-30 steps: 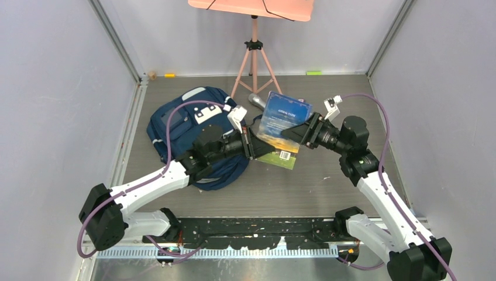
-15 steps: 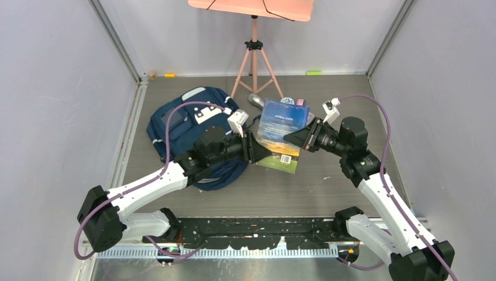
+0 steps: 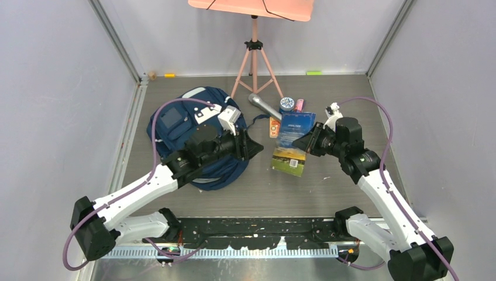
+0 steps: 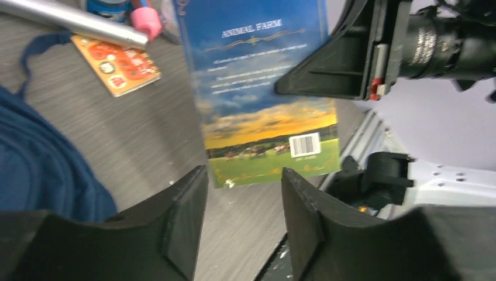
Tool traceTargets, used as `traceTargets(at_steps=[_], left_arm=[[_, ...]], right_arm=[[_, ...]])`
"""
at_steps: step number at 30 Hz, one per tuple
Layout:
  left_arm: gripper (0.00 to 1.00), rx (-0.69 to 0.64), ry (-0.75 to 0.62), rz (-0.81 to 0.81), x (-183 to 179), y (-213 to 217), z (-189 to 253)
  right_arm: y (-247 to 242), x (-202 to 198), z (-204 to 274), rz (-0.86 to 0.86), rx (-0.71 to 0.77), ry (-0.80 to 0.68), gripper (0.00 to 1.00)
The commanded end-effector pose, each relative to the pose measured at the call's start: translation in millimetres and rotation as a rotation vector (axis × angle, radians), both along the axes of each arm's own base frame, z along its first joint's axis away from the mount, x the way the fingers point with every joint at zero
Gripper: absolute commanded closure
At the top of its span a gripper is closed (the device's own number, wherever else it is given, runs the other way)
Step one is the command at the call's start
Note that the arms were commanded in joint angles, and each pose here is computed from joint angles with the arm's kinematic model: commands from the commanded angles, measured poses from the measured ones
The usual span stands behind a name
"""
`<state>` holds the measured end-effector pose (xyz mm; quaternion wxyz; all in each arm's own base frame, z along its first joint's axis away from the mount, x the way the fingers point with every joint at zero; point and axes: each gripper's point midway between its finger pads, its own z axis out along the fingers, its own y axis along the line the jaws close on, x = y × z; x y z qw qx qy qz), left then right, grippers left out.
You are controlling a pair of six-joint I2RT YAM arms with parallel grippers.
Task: Pack the student bag
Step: Pick up the book from the center of the board, then place the book in the student bag.
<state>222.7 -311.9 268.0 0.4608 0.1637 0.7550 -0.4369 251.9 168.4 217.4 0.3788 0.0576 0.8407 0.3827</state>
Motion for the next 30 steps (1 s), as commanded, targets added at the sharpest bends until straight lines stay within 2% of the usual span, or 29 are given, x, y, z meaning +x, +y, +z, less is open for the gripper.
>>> traceTargets(at_steps=[1,3,5,9,14,20,21,23,25,30], left_arm=[[0.41,0.121,-0.047,0.088,10.0,27.0,1.2],[0.31,0.229,-0.046,0.141,14.3,44.8,-13.3],[0.26,0.347,-0.051,0.18,18.0,62.0,-30.4],[0.27,0.546,-0.02,0.22,22.6,84.9,-67.8],[0.27,0.714,0.003,0.242,24.5,89.1,-103.5],[0.27,0.781,-0.038,0.283,31.2,79.0,-117.3],[0.29,0.784,-0.044,0.28,32.2,76.5,-119.1],[0.4,0.796,-0.043,0.265,34.5,71.7,-125.9],[0.43,0.805,-0.03,0.247,35.1,66.1,-131.5],[0.39,0.834,-0.023,0.256,38.4,63.8,-140.3]], right_arm=[[-23.9,16.1,19.5,-0.112,-0.116,-0.071,0.99],[-30.4,14.7,11.6,-0.134,-0.151,-0.042,0.99],[-32.8,14.6,8.2,-0.145,-0.163,-0.036,0.99],[-31.5,15.3,3.7,-0.147,-0.151,-0.033,0.99],[-30.2,15.2,-1.8,-0.144,-0.145,-0.025,0.99],[-31.8,11.7,-9.5,-0.133,-0.168,-0.01,0.99],[-32.0,11.2,-10.4,-0.131,-0.17,-0.008,0.99],[-32.2,11.0,-11.6,-0.132,-0.17,-0.006,0.99],[-31.9,10.5,-13.4,-0.13,-0.171,-0.003,0.99],[-31.3,9.8,-13.7,-0.125,-0.168,-0.005,0.99]])
